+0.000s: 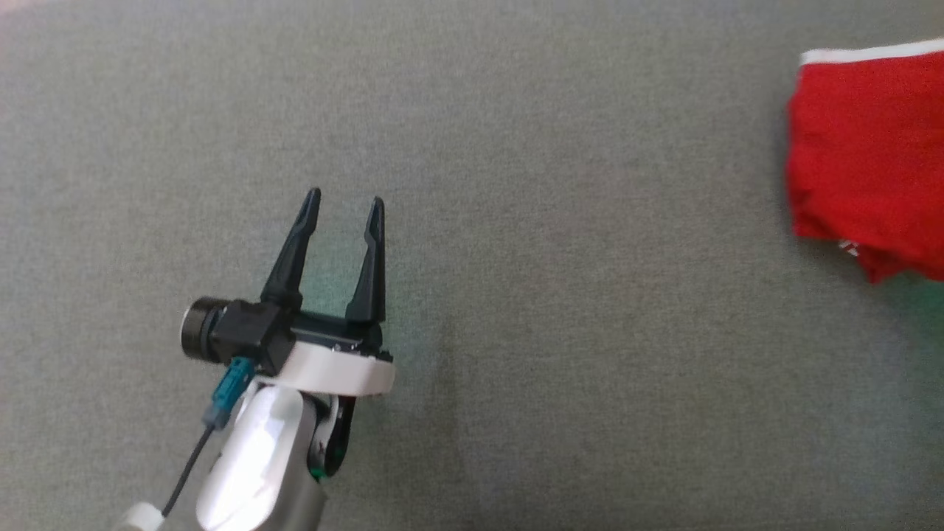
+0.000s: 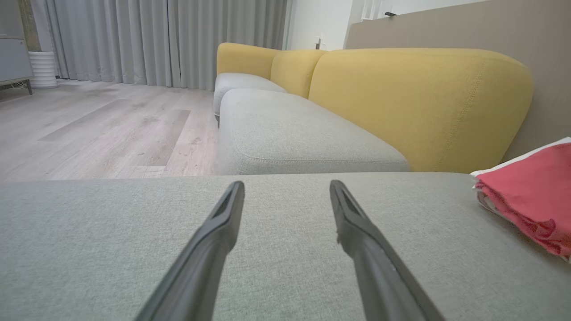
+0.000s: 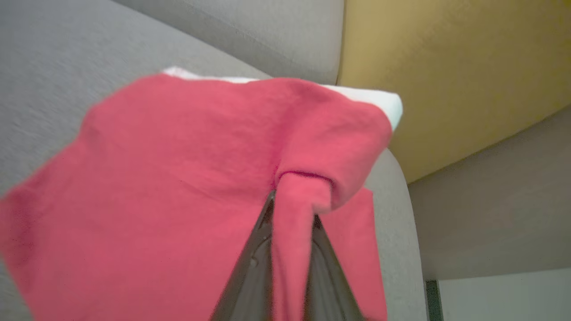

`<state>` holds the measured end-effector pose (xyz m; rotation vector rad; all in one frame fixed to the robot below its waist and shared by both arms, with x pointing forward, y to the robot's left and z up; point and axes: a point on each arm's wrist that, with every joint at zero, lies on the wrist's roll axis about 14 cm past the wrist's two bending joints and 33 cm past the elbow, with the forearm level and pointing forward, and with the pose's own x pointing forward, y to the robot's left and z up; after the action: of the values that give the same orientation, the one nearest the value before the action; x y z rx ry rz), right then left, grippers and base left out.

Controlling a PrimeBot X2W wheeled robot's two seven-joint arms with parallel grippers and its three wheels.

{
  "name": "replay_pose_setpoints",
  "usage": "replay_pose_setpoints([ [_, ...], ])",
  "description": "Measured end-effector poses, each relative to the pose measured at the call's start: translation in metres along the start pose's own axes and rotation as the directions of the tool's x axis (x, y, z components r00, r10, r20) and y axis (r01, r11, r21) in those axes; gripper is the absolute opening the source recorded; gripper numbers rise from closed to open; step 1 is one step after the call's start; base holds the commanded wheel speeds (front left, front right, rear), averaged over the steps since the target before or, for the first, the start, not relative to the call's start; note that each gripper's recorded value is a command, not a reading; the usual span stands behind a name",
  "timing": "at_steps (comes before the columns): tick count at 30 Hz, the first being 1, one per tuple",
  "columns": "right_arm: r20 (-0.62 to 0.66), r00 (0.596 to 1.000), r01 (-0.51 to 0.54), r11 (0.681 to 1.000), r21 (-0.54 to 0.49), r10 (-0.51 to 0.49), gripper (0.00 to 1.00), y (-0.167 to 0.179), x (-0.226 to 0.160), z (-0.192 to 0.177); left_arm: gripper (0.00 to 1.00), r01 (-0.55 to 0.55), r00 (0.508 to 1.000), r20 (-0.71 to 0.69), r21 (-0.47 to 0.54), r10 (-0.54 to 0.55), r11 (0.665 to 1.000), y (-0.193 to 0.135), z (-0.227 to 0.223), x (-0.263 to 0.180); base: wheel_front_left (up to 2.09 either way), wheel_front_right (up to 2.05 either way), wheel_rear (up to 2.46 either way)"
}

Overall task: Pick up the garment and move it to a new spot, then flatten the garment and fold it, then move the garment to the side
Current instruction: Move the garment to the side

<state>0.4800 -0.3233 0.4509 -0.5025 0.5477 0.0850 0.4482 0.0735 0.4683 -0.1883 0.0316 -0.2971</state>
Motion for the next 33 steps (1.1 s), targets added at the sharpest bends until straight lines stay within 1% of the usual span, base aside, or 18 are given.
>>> replay_pose_setpoints([
  [4,-0.091,0.995,0.026,0.999,-0.031,-0.029,0.00,-0.016,0.009,-0.030,1.00,-0.005,1.000,-0.009,0.009,0.005,1.000,0.006,-0.006,0.008,0.00,0.00,0.00],
  [6,-0.122,0.992,0.038,0.997,-0.066,-0.045,0.00,-0.023,0.015,-0.039,1.00,-0.005,1.000,-0.012,0.011,0.005,1.000,0.009,-0.008,0.011,0.00,0.00,0.00],
  [10,-0.143,0.987,0.060,0.992,-0.114,-0.076,0.00,-0.035,0.028,-0.043,1.00,-0.015,1.000,-0.024,0.010,0.015,1.000,0.015,-0.014,0.015,0.00,0.00,0.00],
  [15,-0.174,0.978,0.082,0.976,-0.201,-0.118,0.00,-0.051,0.040,-0.048,1.00,-0.032,0.999,-0.031,0.015,0.033,0.999,0.023,-0.017,0.016,0.00,0.00,0.00],
  [18,-0.180,0.975,0.086,0.972,-0.219,-0.127,0.00,-0.052,0.044,-0.050,1.00,-0.041,0.999,-0.032,0.018,0.041,0.999,0.026,-0.018,0.015,0.00,0.00,0.00],
  [19,-0.181,0.975,0.089,0.971,-0.221,-0.130,0.07,-0.053,0.044,-0.051,1.00,-0.041,0.999,-0.032,0.018,0.042,0.999,0.027,-0.018,0.015,0.00,0.00,0.00],
  [20,-0.180,0.975,0.090,0.970,-0.226,-0.133,0.77,-0.054,0.045,-0.051,1.00,-0.042,0.999,-0.032,0.018,0.042,0.999,0.027,-0.018,0.015,0.00,0.00,0.00],
  [21,-0.182,0.974,0.093,0.969,-0.231,-0.137,1.00,-0.055,0.045,-0.052,1.00,-0.042,0.999,-0.032,0.018,0.043,0.999,0.027,-0.018,0.015,0.00,0.00,0.00],
  [24,-0.162,0.975,0.114,0.969,-0.220,-0.151,1.00,-0.058,0.044,-0.048,1.00,-0.042,0.999,-0.028,0.020,0.042,0.999,0.027,-0.016,0.015,0.00,0.00,0.00],
  [29,-0.089,0.979,0.167,0.972,-0.167,-0.184,1.00,-0.064,0.038,-0.026,1.00,-0.036,0.999,0.000,0.025,0.036,0.999,0.023,-0.004,0.015,0.00,0.00,0.00],
  [31,-0.040,0.980,0.186,0.972,-0.140,-0.193,1.00,-0.064,0.033,-0.013,1.00,-0.034,0.999,0.017,0.028,0.034,0.999,0.022,0.004,0.014,0.00,0.00,0.00],
  [33,0.030,0.979,0.204,0.975,-0.089,-0.203,1.00,-0.063,0.029,0.005,1.00,-0.034,0.999,0.035,0.031,0.033,0.999,0.020,0.011,0.012,0.00,0.00,0.00],
])
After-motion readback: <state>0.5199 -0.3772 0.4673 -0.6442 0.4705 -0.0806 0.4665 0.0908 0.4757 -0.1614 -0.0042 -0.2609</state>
